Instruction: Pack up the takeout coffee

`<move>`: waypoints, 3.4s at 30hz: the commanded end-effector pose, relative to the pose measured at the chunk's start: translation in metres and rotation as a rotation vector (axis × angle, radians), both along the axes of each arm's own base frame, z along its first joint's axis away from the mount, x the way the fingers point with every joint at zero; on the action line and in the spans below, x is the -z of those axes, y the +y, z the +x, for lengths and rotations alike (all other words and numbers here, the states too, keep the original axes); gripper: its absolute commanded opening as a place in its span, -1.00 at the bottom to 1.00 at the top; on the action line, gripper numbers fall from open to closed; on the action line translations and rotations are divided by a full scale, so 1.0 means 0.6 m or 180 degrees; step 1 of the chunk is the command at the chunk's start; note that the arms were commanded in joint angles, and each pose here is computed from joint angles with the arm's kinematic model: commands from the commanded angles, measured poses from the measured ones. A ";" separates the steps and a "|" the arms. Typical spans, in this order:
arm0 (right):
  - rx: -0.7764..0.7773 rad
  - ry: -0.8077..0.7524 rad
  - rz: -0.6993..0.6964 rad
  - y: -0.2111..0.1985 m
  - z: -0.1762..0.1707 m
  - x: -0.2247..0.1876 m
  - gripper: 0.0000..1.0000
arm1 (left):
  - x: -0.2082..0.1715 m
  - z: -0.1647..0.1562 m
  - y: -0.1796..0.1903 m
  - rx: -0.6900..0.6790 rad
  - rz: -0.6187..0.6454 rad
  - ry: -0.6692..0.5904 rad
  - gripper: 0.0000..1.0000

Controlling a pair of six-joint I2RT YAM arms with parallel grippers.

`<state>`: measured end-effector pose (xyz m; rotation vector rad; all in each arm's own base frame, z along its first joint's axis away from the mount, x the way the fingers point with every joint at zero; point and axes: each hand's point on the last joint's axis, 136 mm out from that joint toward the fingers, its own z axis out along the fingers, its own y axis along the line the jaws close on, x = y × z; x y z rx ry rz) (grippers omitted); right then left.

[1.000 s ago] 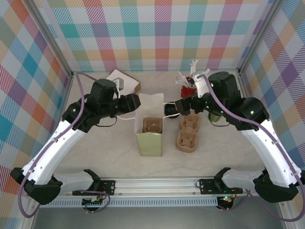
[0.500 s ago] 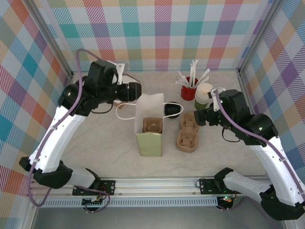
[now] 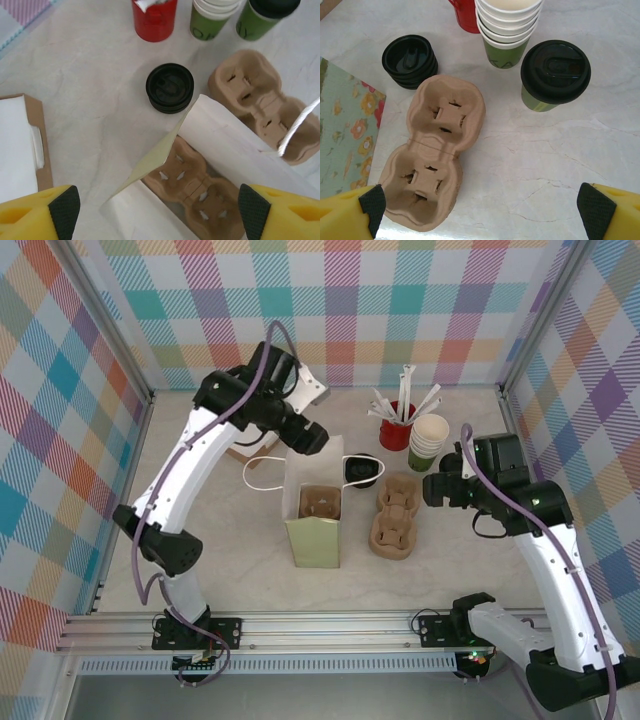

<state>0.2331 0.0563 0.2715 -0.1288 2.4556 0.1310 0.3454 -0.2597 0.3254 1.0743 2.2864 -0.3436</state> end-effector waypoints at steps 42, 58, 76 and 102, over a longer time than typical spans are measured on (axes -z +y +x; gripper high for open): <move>0.0699 0.0579 0.0555 -0.119 0.108 0.095 1.00 | 0.065 0.025 0.131 -0.0642 0.0374 0.0358 -0.94; 0.0779 0.1111 0.0435 -0.123 0.150 0.193 0.99 | -0.040 0.045 0.182 -0.1374 -0.0049 -0.0293 0.38; 0.0770 0.1232 0.0271 -0.122 0.211 0.249 0.99 | -0.047 -0.116 0.244 -0.2421 -0.1465 -0.0209 0.72; 0.0606 0.1425 0.0006 -0.126 0.270 0.300 1.00 | -0.023 -0.157 0.265 -0.2580 -0.1502 -0.0111 0.75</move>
